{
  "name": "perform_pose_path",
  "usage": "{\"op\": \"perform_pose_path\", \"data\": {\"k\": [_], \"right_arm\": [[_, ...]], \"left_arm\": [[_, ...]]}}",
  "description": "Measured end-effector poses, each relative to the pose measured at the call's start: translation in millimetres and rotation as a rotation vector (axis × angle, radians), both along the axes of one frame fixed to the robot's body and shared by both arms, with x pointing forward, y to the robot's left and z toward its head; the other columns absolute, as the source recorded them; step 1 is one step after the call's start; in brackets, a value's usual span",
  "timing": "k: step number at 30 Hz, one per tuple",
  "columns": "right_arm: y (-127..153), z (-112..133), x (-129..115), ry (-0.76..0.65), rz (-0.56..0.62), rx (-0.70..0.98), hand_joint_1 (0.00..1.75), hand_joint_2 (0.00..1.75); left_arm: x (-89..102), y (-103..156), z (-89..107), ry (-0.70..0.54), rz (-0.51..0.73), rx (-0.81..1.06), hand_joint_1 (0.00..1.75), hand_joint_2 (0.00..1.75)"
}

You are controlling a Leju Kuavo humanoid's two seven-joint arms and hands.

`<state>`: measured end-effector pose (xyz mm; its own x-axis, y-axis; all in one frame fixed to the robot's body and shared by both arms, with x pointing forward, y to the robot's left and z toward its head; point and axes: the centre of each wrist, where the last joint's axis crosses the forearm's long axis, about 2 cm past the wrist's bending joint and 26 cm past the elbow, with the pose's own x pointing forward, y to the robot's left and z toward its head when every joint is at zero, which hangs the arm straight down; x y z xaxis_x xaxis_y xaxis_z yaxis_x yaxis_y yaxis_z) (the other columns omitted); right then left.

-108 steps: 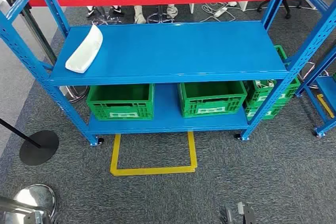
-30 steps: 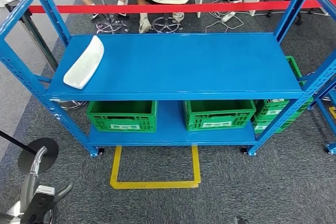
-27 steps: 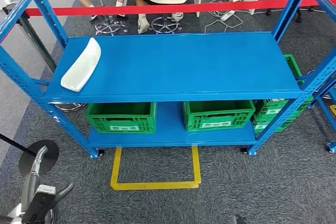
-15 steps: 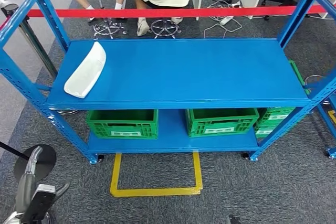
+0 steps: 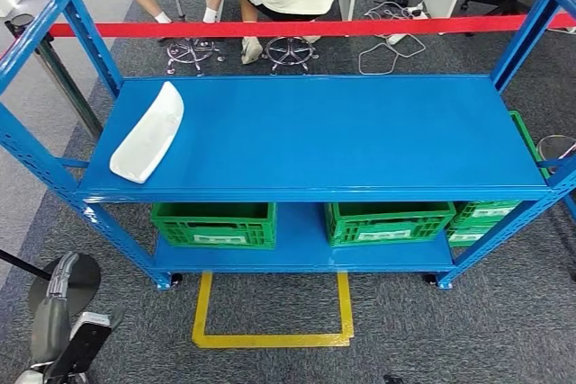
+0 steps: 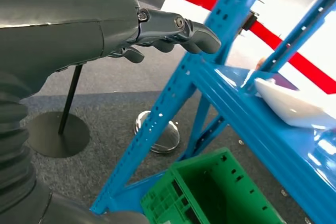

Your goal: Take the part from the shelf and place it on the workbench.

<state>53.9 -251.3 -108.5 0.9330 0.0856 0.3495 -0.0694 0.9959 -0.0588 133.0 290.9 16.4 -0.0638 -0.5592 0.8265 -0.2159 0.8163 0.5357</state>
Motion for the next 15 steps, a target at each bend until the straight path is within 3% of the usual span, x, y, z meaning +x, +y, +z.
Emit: {"op": "perform_pose_path", "data": {"k": [15], "right_arm": [[2.5, 0.1, -0.9, 0.011, 0.072, -0.014, 0.00, 1.75]], "left_arm": [[-2.3, 3.2, 11.2, -0.059, 0.061, 0.114, 0.00, 1.75]]}}
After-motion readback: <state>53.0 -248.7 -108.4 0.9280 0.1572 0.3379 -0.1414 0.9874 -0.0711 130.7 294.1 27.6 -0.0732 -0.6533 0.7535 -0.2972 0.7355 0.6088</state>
